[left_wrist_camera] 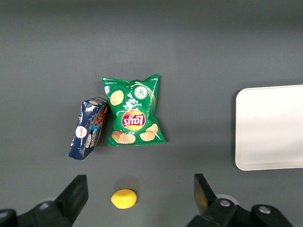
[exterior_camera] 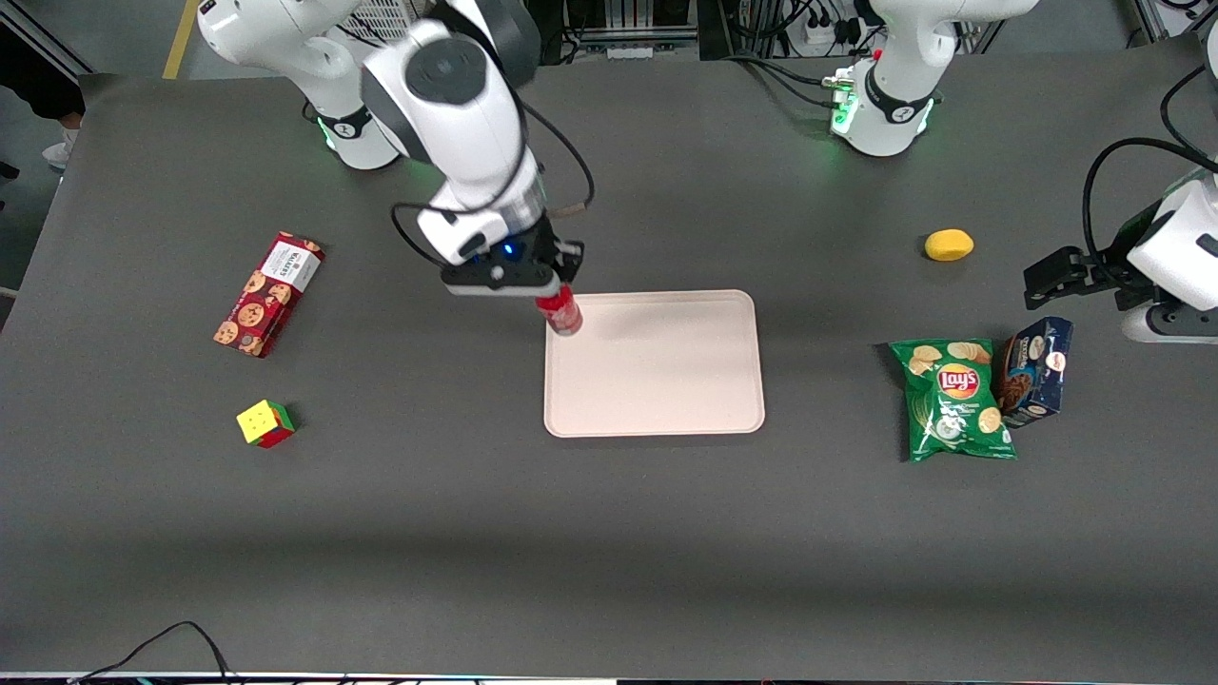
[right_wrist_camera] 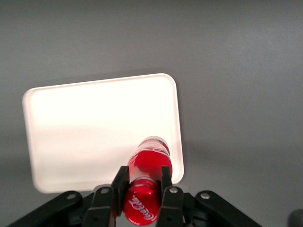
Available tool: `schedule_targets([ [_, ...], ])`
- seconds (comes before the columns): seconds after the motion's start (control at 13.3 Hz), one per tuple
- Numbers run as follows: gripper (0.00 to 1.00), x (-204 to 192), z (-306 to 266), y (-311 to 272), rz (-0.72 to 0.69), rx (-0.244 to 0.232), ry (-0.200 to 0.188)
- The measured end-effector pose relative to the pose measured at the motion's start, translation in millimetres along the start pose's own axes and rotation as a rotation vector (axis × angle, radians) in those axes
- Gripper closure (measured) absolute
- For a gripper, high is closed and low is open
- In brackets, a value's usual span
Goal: Place coke bottle on tray
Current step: 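Lower the bottle onto the tray and open the right gripper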
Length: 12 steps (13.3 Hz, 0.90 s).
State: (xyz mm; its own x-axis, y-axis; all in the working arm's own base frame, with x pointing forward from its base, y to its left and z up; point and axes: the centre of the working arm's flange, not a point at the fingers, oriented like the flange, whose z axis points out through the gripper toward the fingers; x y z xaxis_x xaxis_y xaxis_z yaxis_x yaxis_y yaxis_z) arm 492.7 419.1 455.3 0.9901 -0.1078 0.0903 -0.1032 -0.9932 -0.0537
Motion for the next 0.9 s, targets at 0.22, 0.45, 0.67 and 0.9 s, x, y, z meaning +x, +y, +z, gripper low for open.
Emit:
schedule_targets([
  [0.22, 0.68, 6, 62, -9, -0.018, -0.042, 0.001],
  [0.45, 0.68, 10, 91, -12, -0.027, -0.046, 0.001],
  [0.67, 0.68, 13, 105, -14, -0.028, -0.035, 0.011],
  [0.9, 0.68, 17, 124, -12, -0.023, -0.039, 0.007],
])
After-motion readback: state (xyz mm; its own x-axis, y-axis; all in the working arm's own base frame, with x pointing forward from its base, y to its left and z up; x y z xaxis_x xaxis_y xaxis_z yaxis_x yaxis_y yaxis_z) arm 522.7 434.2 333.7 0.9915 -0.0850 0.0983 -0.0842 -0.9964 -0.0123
